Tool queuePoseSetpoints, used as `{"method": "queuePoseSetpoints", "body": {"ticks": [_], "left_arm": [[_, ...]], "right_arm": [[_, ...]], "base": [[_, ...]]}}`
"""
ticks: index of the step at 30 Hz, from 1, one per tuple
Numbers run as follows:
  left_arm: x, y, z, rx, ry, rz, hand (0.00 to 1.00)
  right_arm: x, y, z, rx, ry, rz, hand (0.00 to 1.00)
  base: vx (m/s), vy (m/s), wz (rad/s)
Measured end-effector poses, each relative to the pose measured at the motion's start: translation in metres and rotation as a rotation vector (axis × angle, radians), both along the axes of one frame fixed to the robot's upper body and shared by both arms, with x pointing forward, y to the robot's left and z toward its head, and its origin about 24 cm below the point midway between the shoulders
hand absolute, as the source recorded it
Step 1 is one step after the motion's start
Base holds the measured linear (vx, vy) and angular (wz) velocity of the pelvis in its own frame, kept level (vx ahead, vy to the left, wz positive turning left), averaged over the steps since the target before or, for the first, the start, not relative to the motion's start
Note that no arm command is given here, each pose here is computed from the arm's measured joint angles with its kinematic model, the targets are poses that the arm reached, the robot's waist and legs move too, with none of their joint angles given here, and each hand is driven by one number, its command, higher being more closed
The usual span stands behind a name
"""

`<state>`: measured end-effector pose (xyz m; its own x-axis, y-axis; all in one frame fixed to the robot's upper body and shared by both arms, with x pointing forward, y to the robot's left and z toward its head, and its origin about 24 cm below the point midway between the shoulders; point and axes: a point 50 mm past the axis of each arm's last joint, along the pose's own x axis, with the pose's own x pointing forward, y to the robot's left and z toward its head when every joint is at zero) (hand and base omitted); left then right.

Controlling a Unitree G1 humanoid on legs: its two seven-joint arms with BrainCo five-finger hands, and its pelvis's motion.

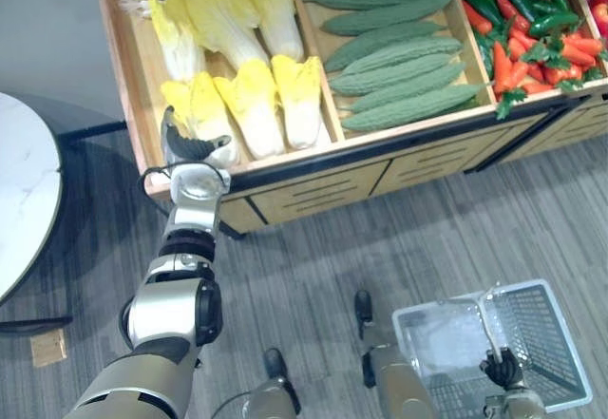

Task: Pick vegetable in the basket

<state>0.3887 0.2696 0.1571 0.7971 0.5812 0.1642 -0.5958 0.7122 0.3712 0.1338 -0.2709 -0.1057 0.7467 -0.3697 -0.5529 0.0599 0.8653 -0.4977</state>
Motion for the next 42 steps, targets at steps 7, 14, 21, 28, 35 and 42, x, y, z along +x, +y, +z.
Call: {"method": "queuePoseSetpoints", "body": {"ticks": [7, 14, 21, 28, 35, 42], "left_arm": [[-0.001, 0.002, -0.001, 0.030, 0.011, 0.005, 0.00], [-0.007, 0.006, -0.006, -0.113, -0.064, 0.066, 0.00], [-0.005, -0.013, -0.019, -0.356, -0.127, 0.100, 0.00], [-0.002, -0.033, -0.028, -0.401, -0.109, 0.066, 0.00], [0.001, -0.044, -0.024, -0.415, -0.123, 0.056, 0.00], [0.003, -0.044, -0.017, -0.416, -0.143, 0.064, 0.00]], "right_arm": [[0.000, -0.001, 0.000, 0.001, 0.003, 0.005, 1.00], [-0.001, -0.005, 0.001, 0.000, 0.000, -0.013, 1.00], [-0.002, -0.004, 0.001, 0.000, 0.004, -0.014, 1.00], [-0.002, -0.005, 0.001, 0.000, 0.005, -0.015, 1.00], [0.000, -0.004, 0.002, -0.002, -0.007, -0.014, 1.00], [0.000, -0.005, 0.002, 0.010, -0.014, -0.032, 1.00]], "base": [[-0.01, -0.007, 0.00], [0.00, -0.001, 0.00], [0.00, 0.000, 0.00], [0.00, 0.000, 0.00], [0.01, -0.013, -0.08], [0.00, -0.007, -0.02]]}}
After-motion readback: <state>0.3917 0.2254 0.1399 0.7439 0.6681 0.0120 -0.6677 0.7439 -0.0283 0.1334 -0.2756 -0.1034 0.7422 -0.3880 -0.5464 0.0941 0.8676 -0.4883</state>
